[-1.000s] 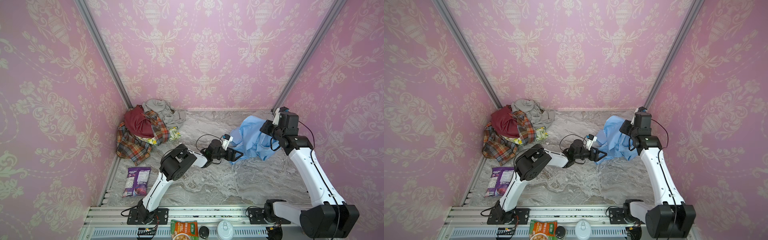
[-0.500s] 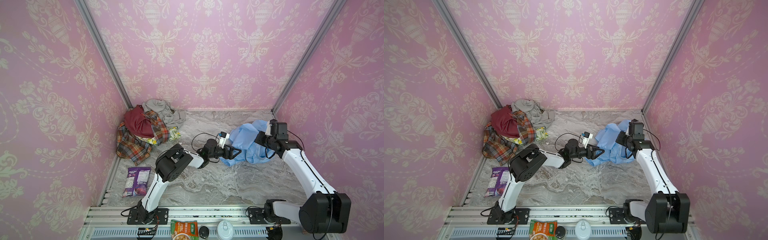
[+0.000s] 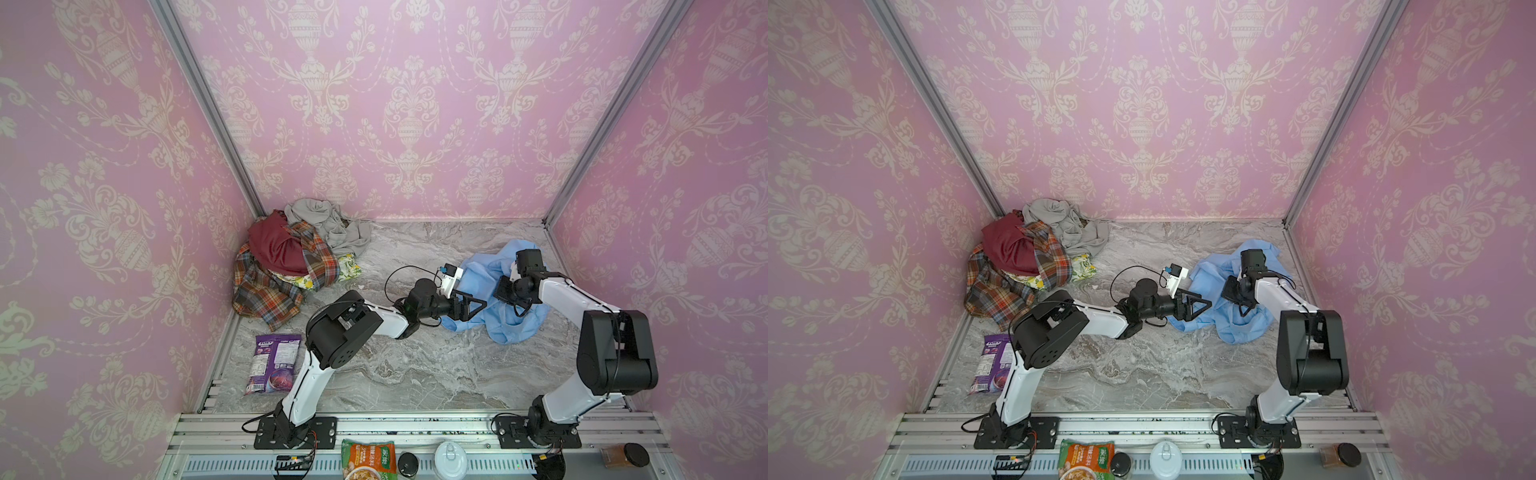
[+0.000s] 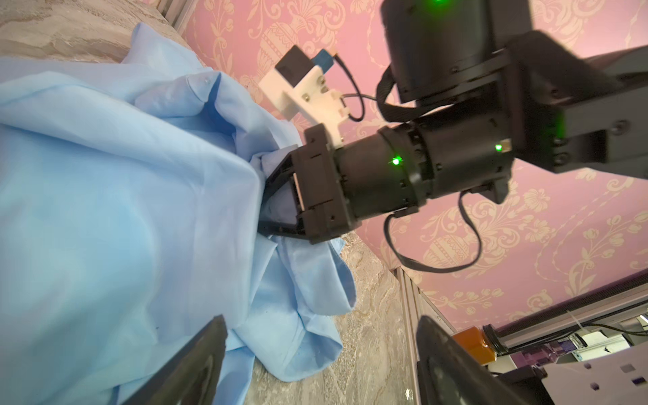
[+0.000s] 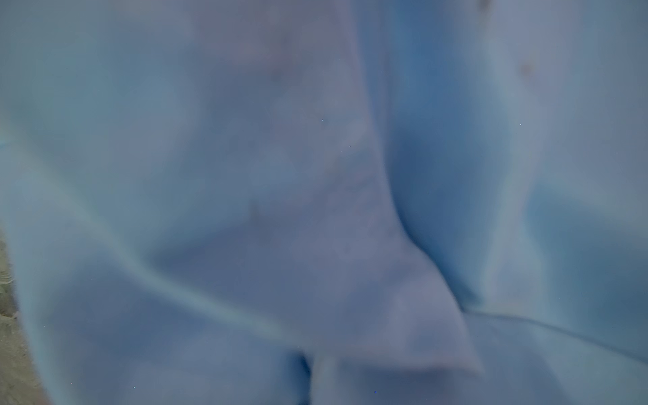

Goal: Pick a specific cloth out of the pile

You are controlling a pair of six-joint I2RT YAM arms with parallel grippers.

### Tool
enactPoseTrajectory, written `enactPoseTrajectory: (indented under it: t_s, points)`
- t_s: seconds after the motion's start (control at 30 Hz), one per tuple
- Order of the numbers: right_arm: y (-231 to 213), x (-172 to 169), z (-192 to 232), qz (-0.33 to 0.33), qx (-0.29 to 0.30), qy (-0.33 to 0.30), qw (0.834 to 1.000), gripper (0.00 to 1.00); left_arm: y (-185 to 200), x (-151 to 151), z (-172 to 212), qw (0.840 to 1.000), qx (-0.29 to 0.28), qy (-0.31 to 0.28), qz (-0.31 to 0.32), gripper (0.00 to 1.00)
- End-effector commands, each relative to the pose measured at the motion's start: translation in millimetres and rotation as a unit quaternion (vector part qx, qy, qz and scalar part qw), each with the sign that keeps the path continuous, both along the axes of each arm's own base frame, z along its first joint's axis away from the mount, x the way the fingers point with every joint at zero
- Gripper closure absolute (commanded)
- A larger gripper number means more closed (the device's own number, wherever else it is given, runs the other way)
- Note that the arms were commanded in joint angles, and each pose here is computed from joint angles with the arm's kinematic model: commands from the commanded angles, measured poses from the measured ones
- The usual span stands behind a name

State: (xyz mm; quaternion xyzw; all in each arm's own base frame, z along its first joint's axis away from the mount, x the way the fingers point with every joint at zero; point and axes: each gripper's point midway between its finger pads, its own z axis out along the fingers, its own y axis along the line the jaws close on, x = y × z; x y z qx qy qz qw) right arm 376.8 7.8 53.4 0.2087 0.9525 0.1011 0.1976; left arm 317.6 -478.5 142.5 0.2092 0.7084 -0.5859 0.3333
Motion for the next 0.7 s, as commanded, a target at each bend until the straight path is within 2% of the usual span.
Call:
enactPoseTrajectory:
  t_s: [0.0, 0.13, 0.43, 0.67]
  points:
    - [5.5, 9.4, -6.0, 0.012, 0.004, 0.018, 1.000, 1.00, 11.2, -1.6, 21.0, 0.999, 0.006, -0.040, 0.015, 0.12]
    - [1.6, 14.2, -14.8, 0.022, -0.018, 0.043, 0.999, 1.00, 25.3, -3.9, 27.3, 0.998, 0.019, -0.048, 0.026, 0.11]
    - [-12.7, 43.2, -5.0, 0.070, -0.075, 0.060, 0.993, 0.83, 73.6, 1.1, 35.3, 0.994, 0.060, -0.058, 0.074, 0.11]
    - [-30.4, 59.5, -7.9, 0.141, -0.134, 0.104, 0.975, 0.69, 118.3, 4.8, 46.5, 0.986, 0.095, -0.073, 0.118, 0.10]
